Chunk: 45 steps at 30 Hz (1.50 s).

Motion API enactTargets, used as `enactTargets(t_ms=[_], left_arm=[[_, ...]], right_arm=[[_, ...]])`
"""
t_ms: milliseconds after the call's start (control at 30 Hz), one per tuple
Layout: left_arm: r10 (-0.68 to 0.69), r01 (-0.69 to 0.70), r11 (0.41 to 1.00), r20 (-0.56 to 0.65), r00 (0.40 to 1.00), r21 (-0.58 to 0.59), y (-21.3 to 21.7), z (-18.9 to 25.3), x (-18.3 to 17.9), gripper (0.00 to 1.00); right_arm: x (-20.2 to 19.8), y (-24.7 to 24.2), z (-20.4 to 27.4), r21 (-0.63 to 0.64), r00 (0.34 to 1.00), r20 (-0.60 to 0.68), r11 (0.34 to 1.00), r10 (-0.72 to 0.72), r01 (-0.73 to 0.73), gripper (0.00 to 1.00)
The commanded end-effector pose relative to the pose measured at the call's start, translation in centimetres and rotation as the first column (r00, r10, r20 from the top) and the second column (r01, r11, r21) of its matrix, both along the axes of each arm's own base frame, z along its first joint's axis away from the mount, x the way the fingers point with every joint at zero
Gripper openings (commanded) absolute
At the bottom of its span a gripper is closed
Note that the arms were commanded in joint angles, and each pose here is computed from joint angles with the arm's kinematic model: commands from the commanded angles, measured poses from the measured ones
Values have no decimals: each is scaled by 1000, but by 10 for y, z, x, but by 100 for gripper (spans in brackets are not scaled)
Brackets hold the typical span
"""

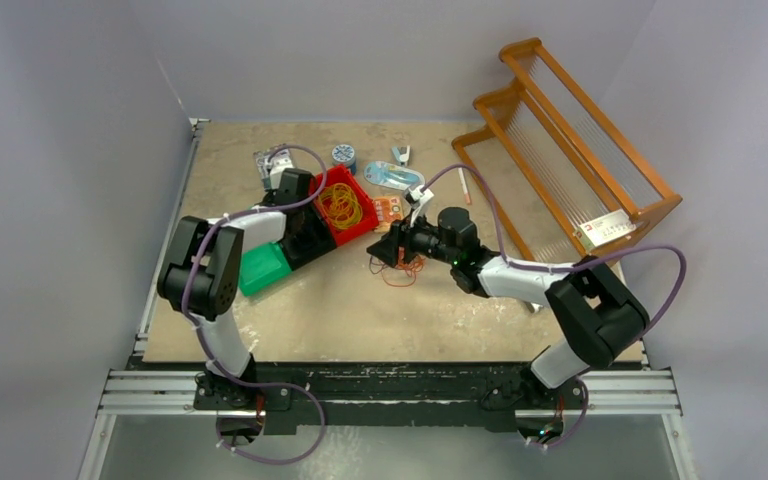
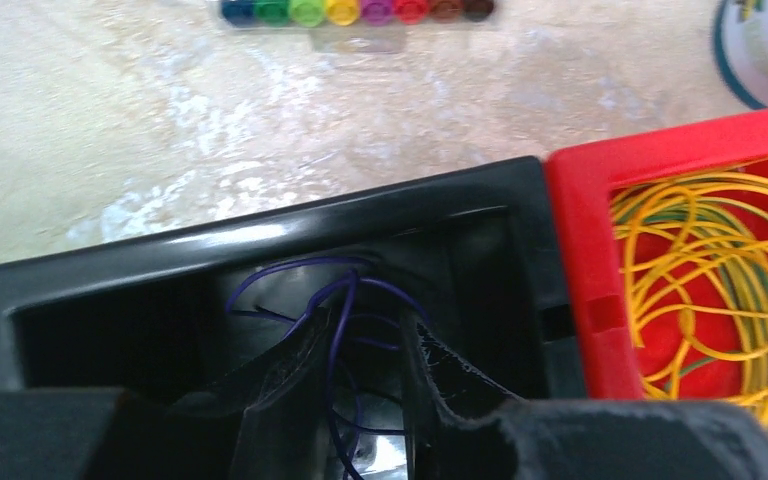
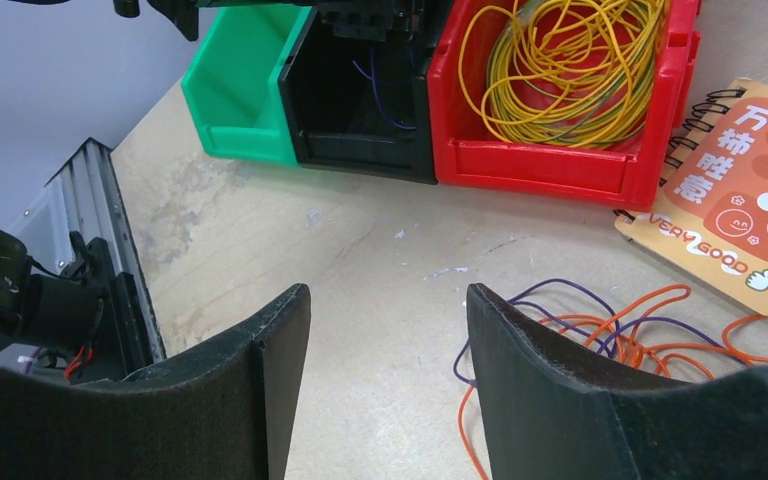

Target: Untangle the cables

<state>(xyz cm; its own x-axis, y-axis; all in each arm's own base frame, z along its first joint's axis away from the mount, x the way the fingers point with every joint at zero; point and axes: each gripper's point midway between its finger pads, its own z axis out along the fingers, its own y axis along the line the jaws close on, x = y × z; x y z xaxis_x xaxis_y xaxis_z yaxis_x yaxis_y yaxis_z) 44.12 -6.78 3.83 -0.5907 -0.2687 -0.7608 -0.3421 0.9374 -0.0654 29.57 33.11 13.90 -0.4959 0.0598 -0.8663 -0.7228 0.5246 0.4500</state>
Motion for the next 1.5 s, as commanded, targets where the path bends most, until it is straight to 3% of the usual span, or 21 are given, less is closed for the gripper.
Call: enactTargets(t_ms=[0,300,567,733,867,967,1100,1233,1467], left_arm=[[114,-117,993,80,990,33,22,44,1,31],[153,-145,988,154,976,-61,27,79,-11,57],[86,-63,991,203,975,-117,14,117,-21,58],[-72,106,984,222,972,-144,-35,132,-40,58],[-191,238,953,238,952,-188,-77,131,-63,58],[-309,361,915,260,915,-182,-113,131,-80,58],[-514,585,778,303,802,-229,-173,124,-103,58],[-660,710,671,266,703,-212,-208,101,-119,57],[-756,780,603,193,626,-168,-231,71,-121,56]], right_arm=[[5,-3,28,29,998,59,999,-35,33,61],[17,-23,42,25,982,74,985,-173,172,63],[37,-53,39,-23,918,4,918,-396,396,64],[44,-83,23,-84,840,-49,841,-540,535,68],[48,-100,15,-125,813,-74,814,-577,567,68],[49,-113,13,-139,794,-89,796,-602,588,65],[49,-125,9,-128,780,-126,790,-613,600,55],[47,-126,5,-131,783,-147,796,-605,591,54],[43,-111,4,-109,830,-163,846,-533,522,55]])
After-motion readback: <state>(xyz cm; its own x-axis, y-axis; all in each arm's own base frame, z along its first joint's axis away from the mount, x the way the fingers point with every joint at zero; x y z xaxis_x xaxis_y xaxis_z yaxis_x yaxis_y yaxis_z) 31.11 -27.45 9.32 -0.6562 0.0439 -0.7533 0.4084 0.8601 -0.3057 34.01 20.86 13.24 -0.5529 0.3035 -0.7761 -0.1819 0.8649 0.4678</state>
